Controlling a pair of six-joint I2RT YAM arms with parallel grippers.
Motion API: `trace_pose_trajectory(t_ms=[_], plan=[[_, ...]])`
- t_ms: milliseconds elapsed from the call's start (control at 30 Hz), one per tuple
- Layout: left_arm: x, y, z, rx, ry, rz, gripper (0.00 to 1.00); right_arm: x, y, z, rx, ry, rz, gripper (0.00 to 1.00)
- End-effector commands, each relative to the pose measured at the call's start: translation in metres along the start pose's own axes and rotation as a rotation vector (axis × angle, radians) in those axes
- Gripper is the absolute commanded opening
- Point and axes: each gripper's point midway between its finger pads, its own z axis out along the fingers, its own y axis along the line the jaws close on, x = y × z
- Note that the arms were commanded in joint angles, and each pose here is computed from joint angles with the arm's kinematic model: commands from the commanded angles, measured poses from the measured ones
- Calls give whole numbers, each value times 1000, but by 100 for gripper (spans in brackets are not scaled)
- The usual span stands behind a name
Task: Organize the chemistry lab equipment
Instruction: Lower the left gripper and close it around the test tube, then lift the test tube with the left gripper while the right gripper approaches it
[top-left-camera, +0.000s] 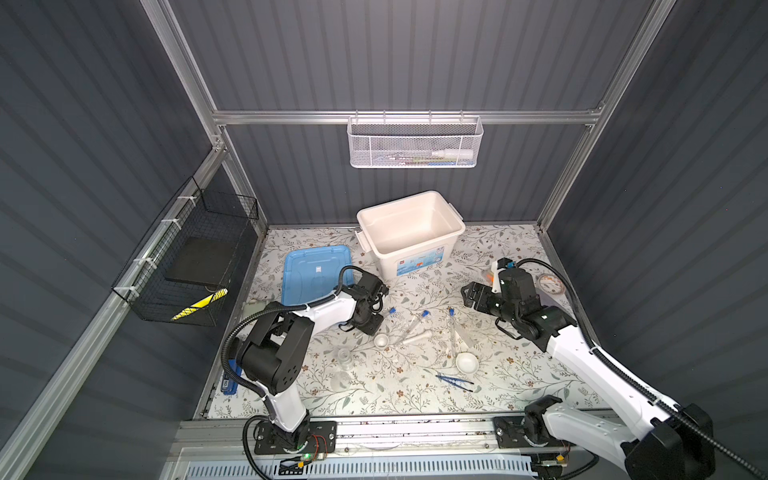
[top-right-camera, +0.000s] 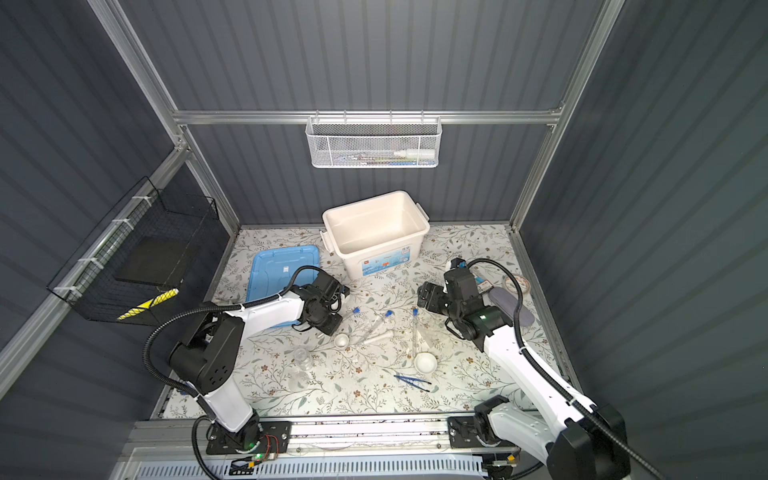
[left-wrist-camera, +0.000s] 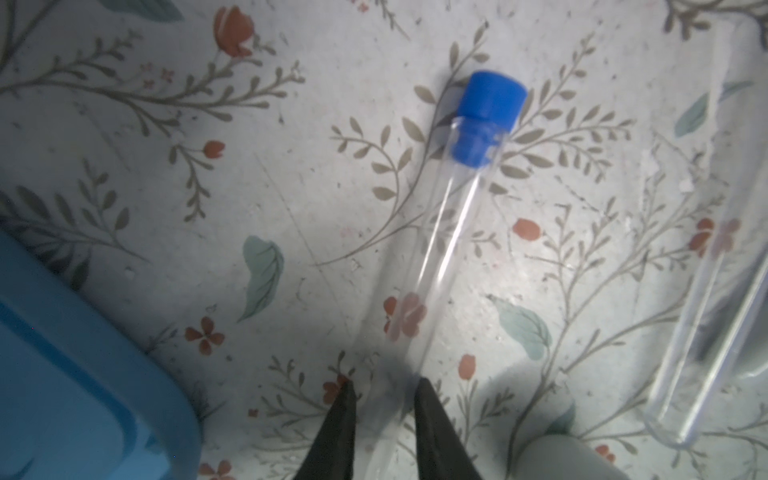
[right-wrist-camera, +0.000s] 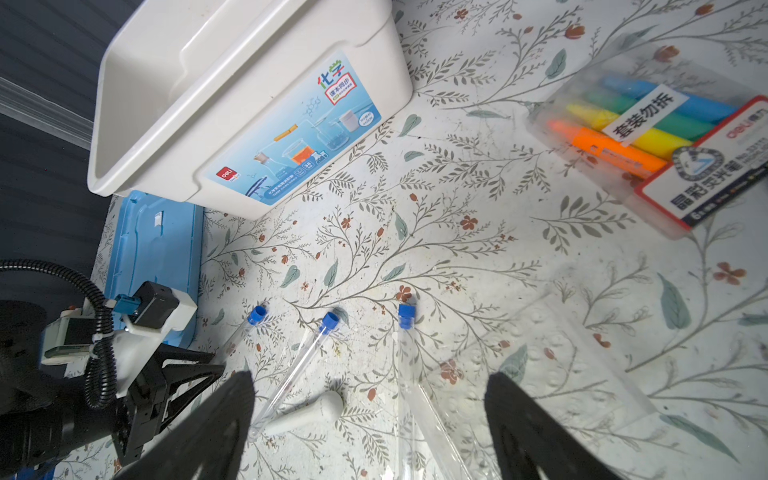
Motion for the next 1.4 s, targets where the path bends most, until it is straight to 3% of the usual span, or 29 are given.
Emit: trace_pose_trajectory(t_ms=[0,467,1367], plan=[[14,-3,12,10,74,-14,24,12,2,5,-13,48,18,89],[12,-1,14,-2,68,-18,16,19,4,17,-21,93,38,87],[-55,-11,-43,41,-200,39,13,31,34,50,-174,191,177,80]])
